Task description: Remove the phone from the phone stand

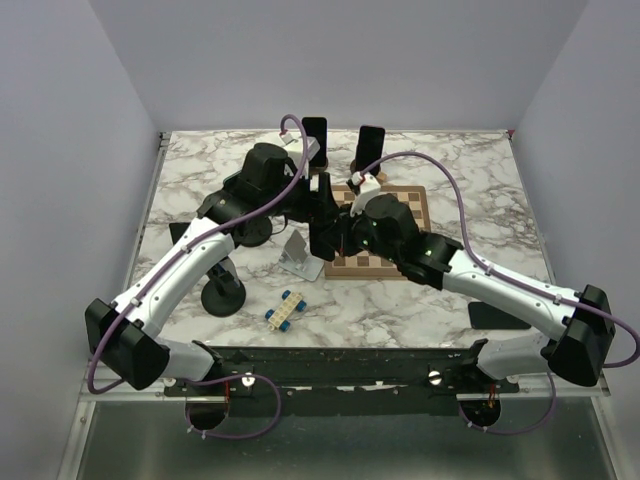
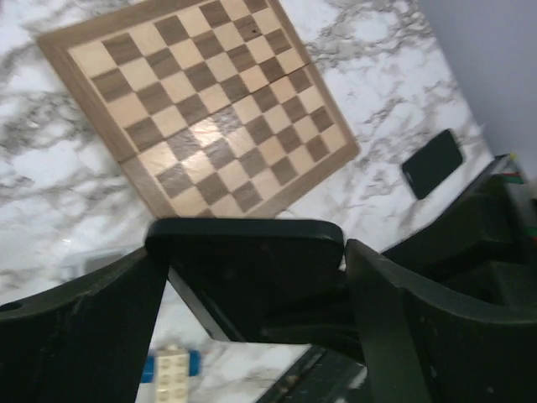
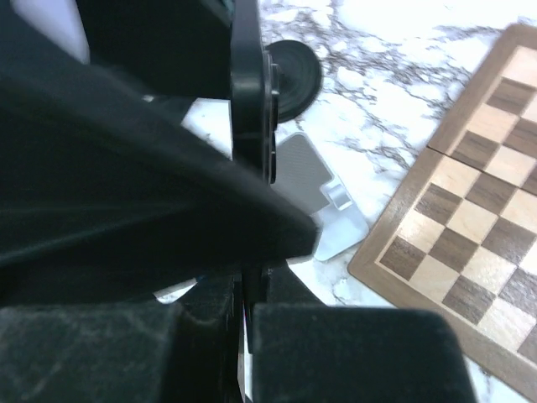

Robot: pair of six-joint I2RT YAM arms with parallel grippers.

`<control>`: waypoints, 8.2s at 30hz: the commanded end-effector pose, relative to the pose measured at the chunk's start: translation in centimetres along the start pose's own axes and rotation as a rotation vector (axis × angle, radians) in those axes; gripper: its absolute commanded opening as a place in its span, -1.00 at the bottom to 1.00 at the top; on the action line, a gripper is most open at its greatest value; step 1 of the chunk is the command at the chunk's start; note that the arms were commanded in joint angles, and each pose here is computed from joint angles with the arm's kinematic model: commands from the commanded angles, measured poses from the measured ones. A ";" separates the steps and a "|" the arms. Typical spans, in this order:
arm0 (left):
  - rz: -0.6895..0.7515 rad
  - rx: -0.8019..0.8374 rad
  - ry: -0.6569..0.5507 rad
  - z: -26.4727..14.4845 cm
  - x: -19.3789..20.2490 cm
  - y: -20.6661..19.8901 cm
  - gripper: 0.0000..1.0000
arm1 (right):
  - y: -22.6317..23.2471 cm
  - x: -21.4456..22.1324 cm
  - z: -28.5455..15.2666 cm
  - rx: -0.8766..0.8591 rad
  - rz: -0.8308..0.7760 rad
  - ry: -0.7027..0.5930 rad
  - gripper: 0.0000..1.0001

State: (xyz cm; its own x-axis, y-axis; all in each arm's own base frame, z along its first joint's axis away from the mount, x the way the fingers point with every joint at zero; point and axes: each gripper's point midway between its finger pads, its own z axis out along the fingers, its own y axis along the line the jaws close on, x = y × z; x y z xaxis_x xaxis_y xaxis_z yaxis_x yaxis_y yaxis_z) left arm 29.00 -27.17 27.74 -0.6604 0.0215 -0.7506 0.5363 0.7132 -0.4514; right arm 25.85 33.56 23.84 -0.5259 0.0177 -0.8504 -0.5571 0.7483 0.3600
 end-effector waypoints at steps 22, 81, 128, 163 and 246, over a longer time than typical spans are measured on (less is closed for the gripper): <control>0.123 -0.065 -0.460 -9.3 -5.9 -1.2 0.98 | -31.8 5.5 -18.2 0.874 0.976 -0.181 -0.99; 0.208 -0.089 -0.566 -11.8 -5.8 -2.5 0.98 | -35.7 19.7 -21.1 0.937 1.373 -0.274 -0.40; 0.216 -0.156 -0.681 -13.5 -6.3 -1.1 0.98 | -27.1 -2.7 -3.3 0.593 0.314 -0.064 1.00; 0.236 -0.158 -0.678 -13.7 -6.4 -1.2 0.98 | -34.0 -11.9 16.8 0.834 0.139 -0.160 1.00; 0.198 -0.099 -0.634 -12.4 -5.9 -1.8 0.97 | -35.7 -6.9 -9.5 0.933 0.864 -0.262 -0.99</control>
State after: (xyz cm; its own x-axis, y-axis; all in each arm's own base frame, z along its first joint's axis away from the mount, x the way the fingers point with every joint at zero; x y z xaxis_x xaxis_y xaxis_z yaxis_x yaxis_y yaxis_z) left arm 25.89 -19.52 38.01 -0.1000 -0.2095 -0.9727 0.5142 0.8261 -0.2308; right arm 46.16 3.92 22.59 -0.3024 0.5895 -0.7490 0.5107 0.7637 0.3949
